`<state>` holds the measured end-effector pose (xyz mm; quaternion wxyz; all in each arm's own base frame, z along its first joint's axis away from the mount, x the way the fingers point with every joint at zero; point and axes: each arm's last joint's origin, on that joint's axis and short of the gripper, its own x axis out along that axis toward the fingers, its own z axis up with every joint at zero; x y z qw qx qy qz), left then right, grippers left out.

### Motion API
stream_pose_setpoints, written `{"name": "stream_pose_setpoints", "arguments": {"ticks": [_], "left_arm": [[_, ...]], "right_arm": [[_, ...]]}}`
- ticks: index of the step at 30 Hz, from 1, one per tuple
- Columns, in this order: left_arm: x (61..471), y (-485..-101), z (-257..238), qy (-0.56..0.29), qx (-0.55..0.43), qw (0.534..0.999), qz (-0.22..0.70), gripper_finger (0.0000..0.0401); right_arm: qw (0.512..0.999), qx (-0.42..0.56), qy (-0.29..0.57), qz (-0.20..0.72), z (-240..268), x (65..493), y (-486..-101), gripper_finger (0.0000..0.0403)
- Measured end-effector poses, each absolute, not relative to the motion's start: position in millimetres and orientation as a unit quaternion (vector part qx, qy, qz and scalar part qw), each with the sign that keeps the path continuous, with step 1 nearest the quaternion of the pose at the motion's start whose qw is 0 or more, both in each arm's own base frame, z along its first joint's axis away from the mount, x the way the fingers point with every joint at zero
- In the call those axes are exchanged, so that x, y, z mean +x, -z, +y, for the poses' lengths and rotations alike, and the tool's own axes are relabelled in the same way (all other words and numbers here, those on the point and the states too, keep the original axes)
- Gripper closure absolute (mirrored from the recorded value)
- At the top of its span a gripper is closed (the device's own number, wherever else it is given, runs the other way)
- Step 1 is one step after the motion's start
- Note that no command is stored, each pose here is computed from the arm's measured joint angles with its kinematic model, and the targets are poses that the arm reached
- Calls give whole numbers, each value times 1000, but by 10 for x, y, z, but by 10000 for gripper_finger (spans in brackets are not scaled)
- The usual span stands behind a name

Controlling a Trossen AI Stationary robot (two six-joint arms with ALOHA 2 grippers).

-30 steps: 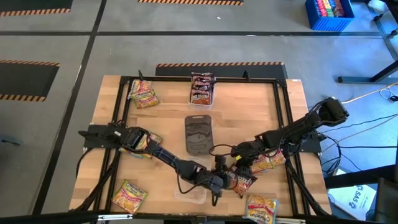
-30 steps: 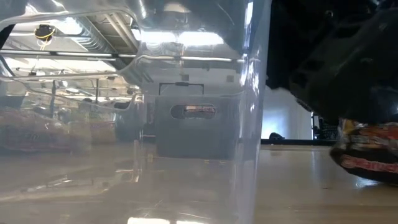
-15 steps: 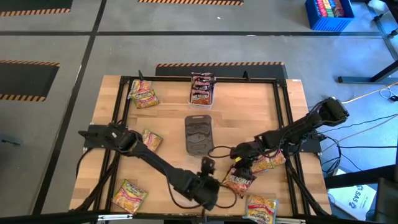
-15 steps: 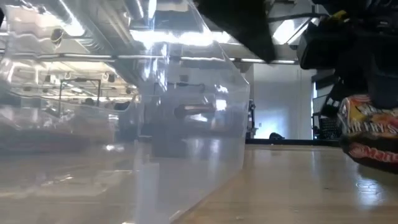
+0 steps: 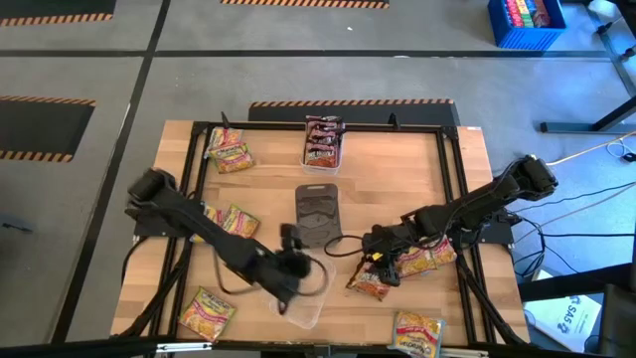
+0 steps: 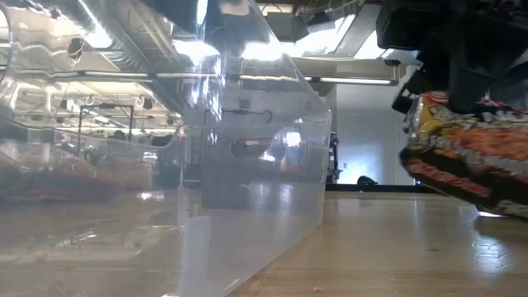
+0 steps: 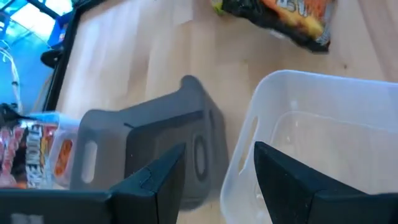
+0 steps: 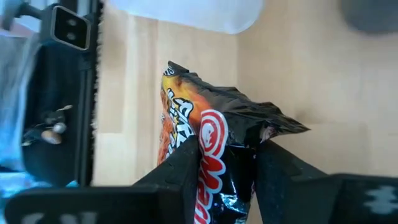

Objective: Sort Maruchan noodles
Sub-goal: Put the black noodle pack into the top transparent bin

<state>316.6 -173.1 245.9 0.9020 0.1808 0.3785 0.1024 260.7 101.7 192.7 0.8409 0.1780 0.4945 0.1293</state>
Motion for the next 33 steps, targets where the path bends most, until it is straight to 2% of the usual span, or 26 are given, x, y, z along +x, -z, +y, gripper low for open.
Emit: {"name": "stream_pose_setpoints", "arguments": {"ticks": [4, 9, 15, 24, 33], "left_arm": [[2776, -2471, -1557, -103, 138, 919, 355, 219], [2346, -2532, -1392, -111, 89, 935, 324, 219], [2062, -2434, -1218, -117, 64, 948, 288, 219], [2031, -2320, -999, -133, 56, 946, 292, 219], [2141, -2322, -762, -164, 72, 936, 303, 219]], "right_arm": [[837, 161, -100, 513, 1006, 2619, -2032, 310], [845, 111, -61, 520, 981, 2682, -2362, 310], [872, 56, -17, 485, 761, 2829, -2812, 310], [919, -38, 55, 388, 75, 3089, -3422, 310], [919, -82, 113, 369, -794, 3456, -3772, 309]]}}
